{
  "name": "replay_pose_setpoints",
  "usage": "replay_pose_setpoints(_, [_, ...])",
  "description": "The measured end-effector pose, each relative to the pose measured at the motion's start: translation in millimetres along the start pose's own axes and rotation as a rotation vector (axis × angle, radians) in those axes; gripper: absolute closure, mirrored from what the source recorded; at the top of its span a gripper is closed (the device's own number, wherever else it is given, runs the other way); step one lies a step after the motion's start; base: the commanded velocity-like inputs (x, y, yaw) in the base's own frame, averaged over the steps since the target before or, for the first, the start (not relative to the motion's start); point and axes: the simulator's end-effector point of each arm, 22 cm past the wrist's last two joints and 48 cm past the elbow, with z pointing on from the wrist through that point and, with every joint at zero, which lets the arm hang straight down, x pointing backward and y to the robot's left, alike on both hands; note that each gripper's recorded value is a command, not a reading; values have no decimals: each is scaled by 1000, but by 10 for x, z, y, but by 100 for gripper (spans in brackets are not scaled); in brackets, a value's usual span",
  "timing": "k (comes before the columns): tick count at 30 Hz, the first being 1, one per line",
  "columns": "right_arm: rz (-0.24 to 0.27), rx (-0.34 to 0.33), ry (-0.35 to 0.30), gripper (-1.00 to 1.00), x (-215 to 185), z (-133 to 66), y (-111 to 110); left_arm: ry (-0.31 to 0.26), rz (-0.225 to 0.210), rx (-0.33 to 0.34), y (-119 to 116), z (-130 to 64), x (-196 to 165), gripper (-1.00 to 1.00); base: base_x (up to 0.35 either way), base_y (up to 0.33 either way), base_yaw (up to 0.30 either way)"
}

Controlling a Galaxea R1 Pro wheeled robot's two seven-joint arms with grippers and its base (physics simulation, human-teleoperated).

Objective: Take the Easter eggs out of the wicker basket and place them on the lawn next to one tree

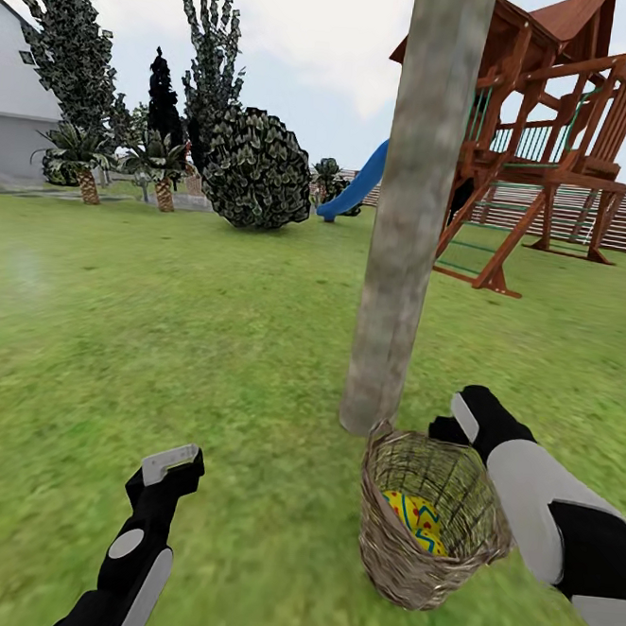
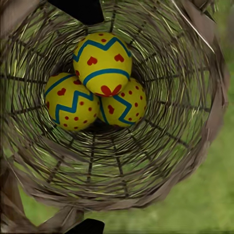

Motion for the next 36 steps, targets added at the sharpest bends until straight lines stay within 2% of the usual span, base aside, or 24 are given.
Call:
replay_pose_setpoints(2, [9, -27, 46, -100, -11, -92, 43, -1, 0, 0, -1, 0, -4, -100, 0, 0, 0])
replay_pose_setpoints(5, [40, -89, 101, -100, 79, -128, 190, 2, -2, 4, -24, -7, 0, -100, 0, 0, 0])
replay_pose_setpoints(15, [57, -118, 119, -100, 117, -131, 244, 44, 11, -13, -34, -49, 7, -100, 0, 0, 0])
replay_pose_setpoints(19, [57, -118, 120, -100, 191, -55, 252, 52, 13, -11, -24, -54, 83, -100, 0, 0, 0])
replay_pose_setpoints(20, [57, -118, 123, -100, 222, -31, 257, 69, 17, -8, -27, -61, 124, -100, 0, 0, 0])
replay_pose_setpoints(21, [57, -119, 126, -100, 255, -7, 261, 107, 22, 0, -43, -77, 203, -100, 0, 0, 0])
replay_pose_setpoints(23, [59, -119, 128, -100, 311, 47, 270, 317, 26, 54, -186, -215, 623, -100, 0, 0, 0])
replay_pose_setpoints(24, [60, -119, 124, -100, 322, 67, 276, 382, 28, 77, -254, -263, 747, -100, 0, 0, 0])
replay_pose_setpoints(26, [62, -119, 118, -100, 347, 105, 283, 440, 42, 113, -387, -255, 759, -100, 0, 0, 0])
replay_pose_setpoints(28, [64, -119, 114, -100, 377, 143, 289, 508, 90, 153, -543, -201, 712, -100, 0, 0, 0])
replay_pose_setpoints(29, [64, -119, 112, -100, 392, 163, 290, 582, 136, 171, -660, -84, 767, -100, 0, 0, 0])
replay_pose_setpoints(30, [64, -118, 116, -100, 408, 188, 294, 610, 154, 173, -719, 15, 787, -100, 0, 0, 0])
replay_pose_setpoints(33, [61, -116, 127, -100, 453, 261, 312, 707, 190, 201, -1002, 330, 856, -100, 0, 0, 0])
replay_pose_setpoints(36, [59, -113, 138, -100, 493, 330, 321, 766, 203, 236, -1241, 544, 808, -100, 0, 0, 0])
